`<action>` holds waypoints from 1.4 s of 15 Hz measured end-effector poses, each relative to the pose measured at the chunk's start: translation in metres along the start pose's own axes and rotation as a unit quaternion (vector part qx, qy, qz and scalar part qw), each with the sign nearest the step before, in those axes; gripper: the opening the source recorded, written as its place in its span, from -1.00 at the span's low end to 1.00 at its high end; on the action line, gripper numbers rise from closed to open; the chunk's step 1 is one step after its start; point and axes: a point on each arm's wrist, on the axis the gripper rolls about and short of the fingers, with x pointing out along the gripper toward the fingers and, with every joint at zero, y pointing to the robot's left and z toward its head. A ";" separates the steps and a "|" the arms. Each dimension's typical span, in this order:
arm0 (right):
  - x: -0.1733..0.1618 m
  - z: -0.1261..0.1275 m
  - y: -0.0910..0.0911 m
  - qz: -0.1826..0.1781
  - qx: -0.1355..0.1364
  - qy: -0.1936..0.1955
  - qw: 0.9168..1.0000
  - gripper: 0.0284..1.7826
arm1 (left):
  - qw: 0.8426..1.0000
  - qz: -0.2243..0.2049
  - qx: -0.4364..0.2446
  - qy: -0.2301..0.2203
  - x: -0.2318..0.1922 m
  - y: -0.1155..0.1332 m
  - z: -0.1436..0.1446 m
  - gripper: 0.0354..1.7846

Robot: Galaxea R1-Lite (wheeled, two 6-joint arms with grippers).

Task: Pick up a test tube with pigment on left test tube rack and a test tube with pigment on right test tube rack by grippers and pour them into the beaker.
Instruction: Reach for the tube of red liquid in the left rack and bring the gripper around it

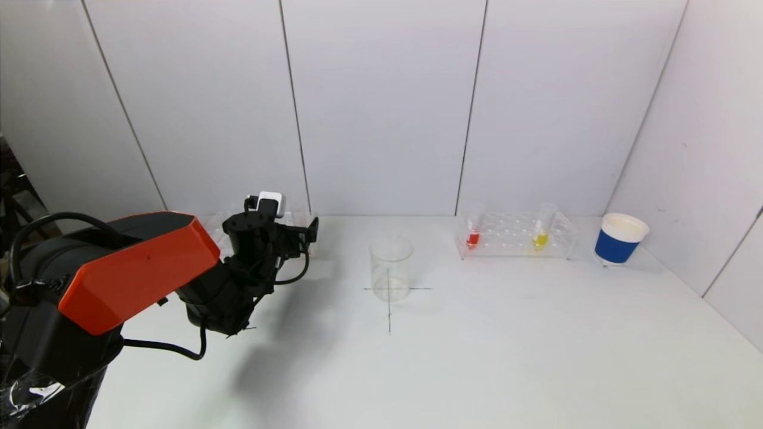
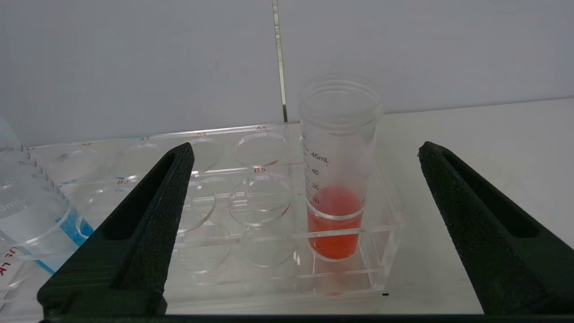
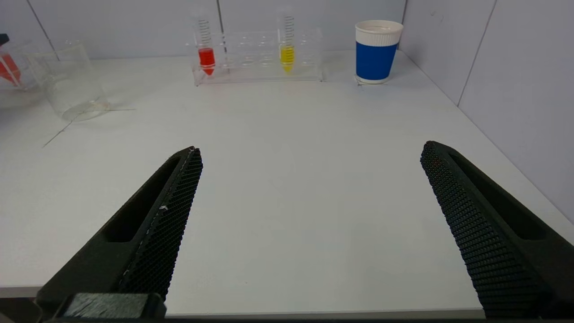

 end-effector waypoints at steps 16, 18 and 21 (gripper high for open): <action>0.000 0.000 0.000 0.000 0.000 0.000 1.000 0.99 | 1.000 0.000 0.004 -0.003 0.013 -0.003 0.001 0.96; 0.000 0.000 0.000 0.000 0.000 0.000 1.000 0.99 | 1.000 0.000 0.004 -0.004 0.014 -0.003 0.001 0.96; 0.000 0.000 0.000 0.000 0.000 0.000 1.000 0.99 | 1.000 -0.001 0.004 -0.005 0.014 -0.004 0.001 0.96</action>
